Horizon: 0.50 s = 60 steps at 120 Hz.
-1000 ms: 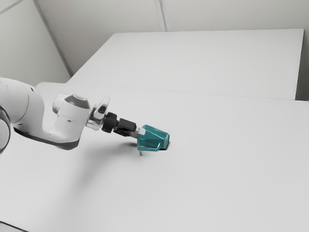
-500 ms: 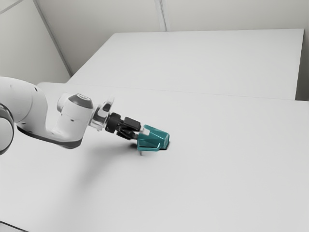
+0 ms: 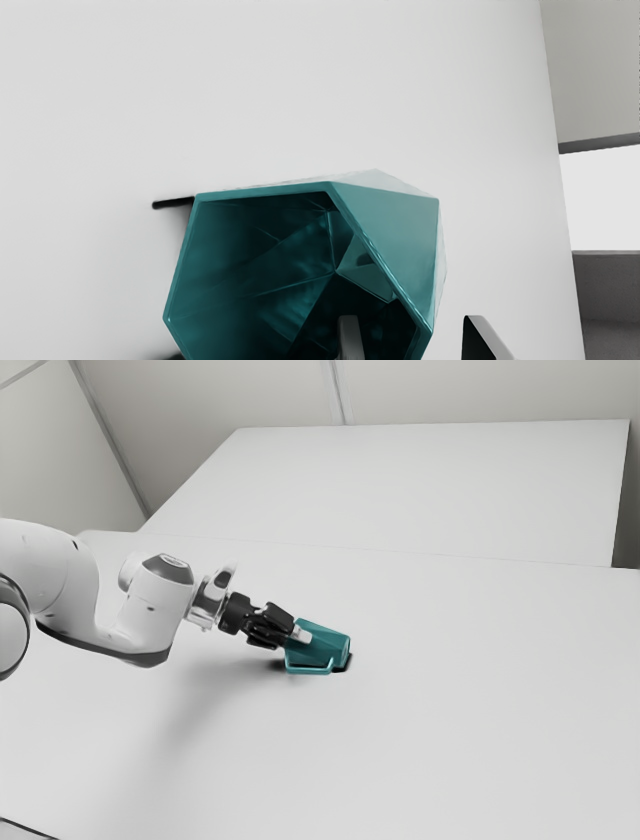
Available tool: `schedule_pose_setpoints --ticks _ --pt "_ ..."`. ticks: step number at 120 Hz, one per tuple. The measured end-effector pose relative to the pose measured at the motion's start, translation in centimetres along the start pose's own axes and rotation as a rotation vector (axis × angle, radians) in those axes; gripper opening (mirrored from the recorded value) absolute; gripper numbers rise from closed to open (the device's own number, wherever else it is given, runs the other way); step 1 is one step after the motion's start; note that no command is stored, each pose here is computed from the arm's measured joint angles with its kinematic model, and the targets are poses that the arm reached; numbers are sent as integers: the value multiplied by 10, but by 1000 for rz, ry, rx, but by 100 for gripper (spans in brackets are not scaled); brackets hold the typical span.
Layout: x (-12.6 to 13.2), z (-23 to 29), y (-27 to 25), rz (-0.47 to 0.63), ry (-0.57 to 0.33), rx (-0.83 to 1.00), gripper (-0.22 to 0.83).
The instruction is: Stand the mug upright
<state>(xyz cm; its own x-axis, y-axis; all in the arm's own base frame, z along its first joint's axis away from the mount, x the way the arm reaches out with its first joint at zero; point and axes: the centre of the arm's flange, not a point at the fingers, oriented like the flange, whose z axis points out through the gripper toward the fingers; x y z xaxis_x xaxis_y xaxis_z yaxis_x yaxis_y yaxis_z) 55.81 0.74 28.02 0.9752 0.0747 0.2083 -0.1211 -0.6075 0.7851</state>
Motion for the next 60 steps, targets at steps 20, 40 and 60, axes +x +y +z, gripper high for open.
schedule_pose_setpoints --ticks 20,40,60 --pt "5 -1 5 -5 5 -1 1" --pt "11 -3 10 3 0 9 -9" --pt "21 -6 18 29 -14 29 -14"
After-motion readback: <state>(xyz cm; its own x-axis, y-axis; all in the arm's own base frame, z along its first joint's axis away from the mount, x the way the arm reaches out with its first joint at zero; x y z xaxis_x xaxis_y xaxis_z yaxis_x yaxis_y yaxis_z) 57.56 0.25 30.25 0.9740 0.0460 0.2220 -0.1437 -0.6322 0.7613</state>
